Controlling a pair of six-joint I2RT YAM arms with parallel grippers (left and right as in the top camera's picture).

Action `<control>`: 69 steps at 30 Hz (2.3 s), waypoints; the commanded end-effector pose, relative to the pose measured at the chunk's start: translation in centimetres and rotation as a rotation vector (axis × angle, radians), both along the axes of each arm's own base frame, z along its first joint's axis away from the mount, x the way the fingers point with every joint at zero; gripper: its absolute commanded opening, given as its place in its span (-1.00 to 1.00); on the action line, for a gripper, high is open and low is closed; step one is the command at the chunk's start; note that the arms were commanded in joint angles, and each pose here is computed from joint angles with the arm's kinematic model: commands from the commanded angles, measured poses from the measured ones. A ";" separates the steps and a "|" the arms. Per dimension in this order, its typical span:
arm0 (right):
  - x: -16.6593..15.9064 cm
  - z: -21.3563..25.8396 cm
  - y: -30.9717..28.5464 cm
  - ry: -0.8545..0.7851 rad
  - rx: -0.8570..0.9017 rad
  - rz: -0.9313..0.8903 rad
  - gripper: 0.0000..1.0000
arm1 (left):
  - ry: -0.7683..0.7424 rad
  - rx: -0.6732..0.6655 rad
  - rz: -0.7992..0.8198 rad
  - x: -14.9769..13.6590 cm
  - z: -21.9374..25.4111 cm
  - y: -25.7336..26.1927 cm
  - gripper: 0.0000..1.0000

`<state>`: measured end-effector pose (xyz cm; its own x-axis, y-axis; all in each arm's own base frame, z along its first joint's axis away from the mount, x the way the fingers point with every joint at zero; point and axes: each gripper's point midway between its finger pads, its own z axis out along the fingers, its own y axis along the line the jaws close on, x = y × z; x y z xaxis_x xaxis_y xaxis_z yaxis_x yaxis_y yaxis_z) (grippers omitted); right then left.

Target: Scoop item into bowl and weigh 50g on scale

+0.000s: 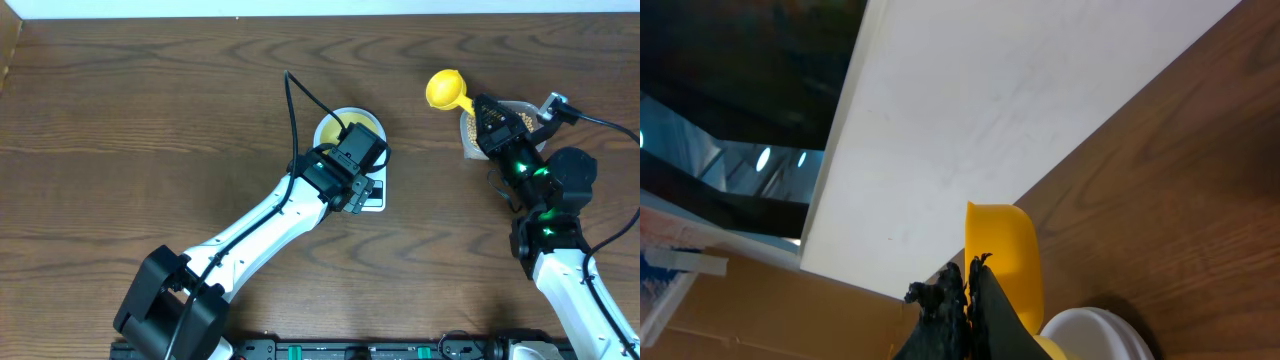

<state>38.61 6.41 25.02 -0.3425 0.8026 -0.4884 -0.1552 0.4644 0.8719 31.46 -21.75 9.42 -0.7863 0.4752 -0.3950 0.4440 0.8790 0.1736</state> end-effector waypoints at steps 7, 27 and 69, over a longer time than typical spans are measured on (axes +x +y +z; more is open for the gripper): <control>0.2 0.6 -0.2 -0.011 0.007 -0.006 -0.98 | 0.030 0.001 -0.021 -0.7 -0.9 0.0 0.76; 0.2 0.6 -0.2 -0.011 0.007 -0.006 -0.98 | -0.029 -0.024 0.027 -0.3 -3.7 0.5 0.76; 0.2 0.6 -0.2 -0.011 0.007 -0.003 -0.98 | -0.086 -0.017 0.096 0.5 -4.5 0.0 0.76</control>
